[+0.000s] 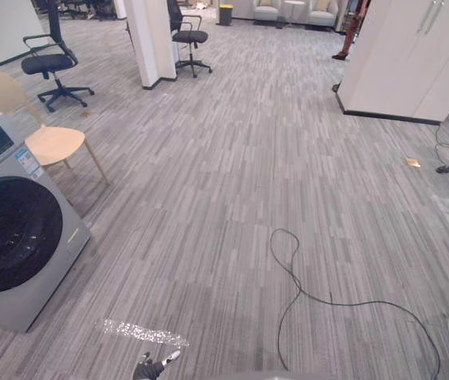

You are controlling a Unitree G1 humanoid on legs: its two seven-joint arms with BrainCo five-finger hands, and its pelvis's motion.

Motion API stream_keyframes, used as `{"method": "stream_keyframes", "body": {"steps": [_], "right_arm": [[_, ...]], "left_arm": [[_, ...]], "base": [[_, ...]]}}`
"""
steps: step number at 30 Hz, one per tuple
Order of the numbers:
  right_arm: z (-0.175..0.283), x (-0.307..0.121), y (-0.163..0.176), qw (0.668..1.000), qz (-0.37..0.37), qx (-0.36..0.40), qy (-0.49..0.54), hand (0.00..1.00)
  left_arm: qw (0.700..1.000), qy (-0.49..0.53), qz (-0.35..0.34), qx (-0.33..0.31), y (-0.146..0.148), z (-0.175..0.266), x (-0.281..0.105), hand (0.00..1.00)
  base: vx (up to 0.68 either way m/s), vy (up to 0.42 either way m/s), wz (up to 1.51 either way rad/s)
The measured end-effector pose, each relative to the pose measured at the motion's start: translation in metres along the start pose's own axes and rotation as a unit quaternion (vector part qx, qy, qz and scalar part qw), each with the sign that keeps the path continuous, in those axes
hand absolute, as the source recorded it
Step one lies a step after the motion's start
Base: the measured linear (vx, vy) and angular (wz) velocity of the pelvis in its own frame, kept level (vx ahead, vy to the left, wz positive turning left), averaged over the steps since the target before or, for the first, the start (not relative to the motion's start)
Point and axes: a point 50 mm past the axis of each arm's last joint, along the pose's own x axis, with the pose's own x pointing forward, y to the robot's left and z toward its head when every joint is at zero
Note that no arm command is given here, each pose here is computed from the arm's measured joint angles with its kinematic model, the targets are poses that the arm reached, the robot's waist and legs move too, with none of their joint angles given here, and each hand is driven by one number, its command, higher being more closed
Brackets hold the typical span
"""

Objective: Organize washtable

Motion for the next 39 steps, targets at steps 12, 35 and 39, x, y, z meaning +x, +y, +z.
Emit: {"method": "stream_keyframes", "body": {"steps": [12,35,39], "right_arm": [[0.011,0.003,-0.001,0.999,-0.016,-0.037,-0.014,0.00],[0.071,0.010,0.003,0.993,-0.007,-0.080,-0.092,0.00],[0.069,0.010,0.008,0.991,0.006,-0.102,-0.090,0.00]], "left_arm": [[0.996,-0.023,-0.007,0.090,-0.003,0.009,0.002,0.00],[0.997,0.059,0.025,0.047,0.011,-0.047,-0.018,0.00],[0.997,0.047,0.027,0.051,0.015,-0.041,-0.015,0.00]], "base": [[0.00,-0.001,0.00],[0.04,-0.049,-0.08],[0.39,0.177,-0.25]]}}
